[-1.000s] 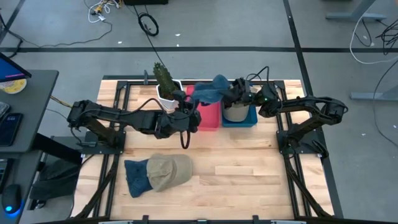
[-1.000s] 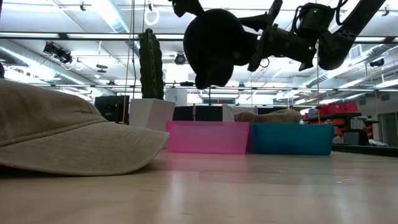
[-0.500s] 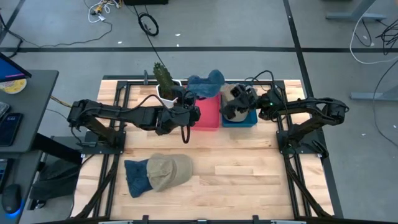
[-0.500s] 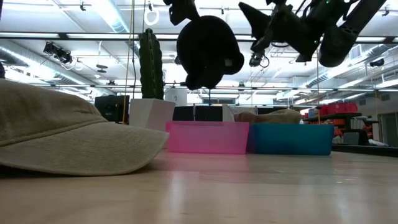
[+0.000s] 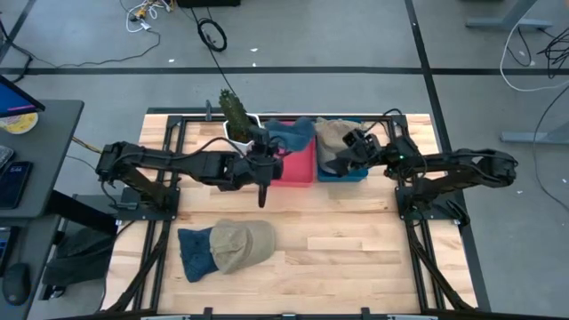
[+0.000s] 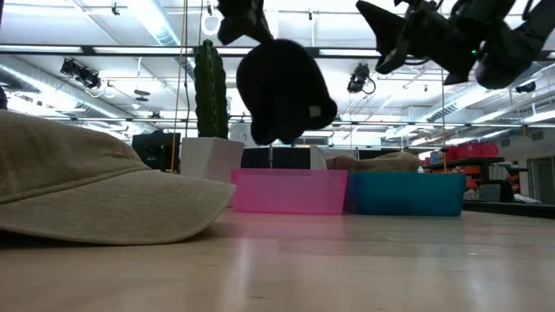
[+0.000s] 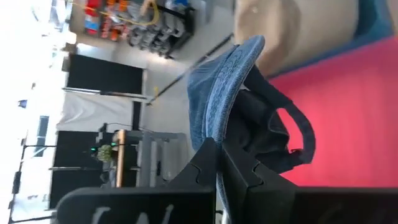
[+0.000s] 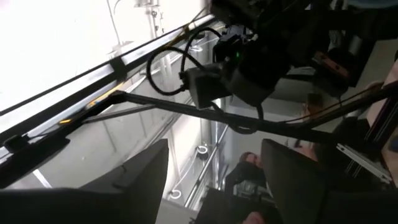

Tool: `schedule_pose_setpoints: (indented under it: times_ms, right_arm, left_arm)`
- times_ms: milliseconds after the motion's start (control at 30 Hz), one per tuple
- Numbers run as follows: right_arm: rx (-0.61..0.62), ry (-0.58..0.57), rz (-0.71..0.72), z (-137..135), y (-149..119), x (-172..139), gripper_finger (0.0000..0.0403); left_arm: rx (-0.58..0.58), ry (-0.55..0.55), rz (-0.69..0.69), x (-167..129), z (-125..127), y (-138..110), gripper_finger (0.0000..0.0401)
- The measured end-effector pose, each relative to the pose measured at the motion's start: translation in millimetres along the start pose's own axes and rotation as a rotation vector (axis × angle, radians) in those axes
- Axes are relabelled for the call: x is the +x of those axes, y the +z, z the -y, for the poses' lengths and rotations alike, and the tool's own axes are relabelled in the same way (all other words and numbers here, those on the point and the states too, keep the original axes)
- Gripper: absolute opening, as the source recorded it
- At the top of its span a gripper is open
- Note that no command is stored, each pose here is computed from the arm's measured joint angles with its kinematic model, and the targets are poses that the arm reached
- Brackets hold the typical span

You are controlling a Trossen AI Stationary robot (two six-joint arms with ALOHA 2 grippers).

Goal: Pick & Place hat
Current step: Put the right blue cap into the pink bin

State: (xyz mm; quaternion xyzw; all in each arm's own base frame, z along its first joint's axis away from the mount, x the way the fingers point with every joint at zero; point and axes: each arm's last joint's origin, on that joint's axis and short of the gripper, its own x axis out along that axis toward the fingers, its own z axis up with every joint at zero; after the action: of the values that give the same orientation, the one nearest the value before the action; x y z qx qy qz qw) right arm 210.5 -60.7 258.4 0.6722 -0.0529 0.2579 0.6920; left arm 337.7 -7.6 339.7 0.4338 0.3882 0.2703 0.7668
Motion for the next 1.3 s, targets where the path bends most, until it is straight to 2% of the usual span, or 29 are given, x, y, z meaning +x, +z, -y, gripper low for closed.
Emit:
schedule_pose_setpoints:
  times_ms: [267,533,1000,1300]
  right_arm:
    - [-0.022,-0.002,0.039,-0.2,-3.5,-6.5,0.0244]
    - [-0.039,-0.024,0.048,1.6,-3.2,-6.9,0.0240]
    - [-0.058,-0.043,0.055,2.6,-3.2,-7.2,0.0240]
    - [-0.074,-0.044,0.056,2.7,-3.2,-7.2,0.0240]
  left_arm:
    - [-0.003,-0.104,0.017,17.3,5.2,-2.9,0.0006]
    - [0.007,-0.175,-0.068,43.3,26.4,-7.1,0.0006]
    - [0.079,-0.220,-0.172,88.6,68.6,-8.4,0.0006]
    - [0.066,-0.209,-0.174,103.8,83.5,-5.4,0.0014]
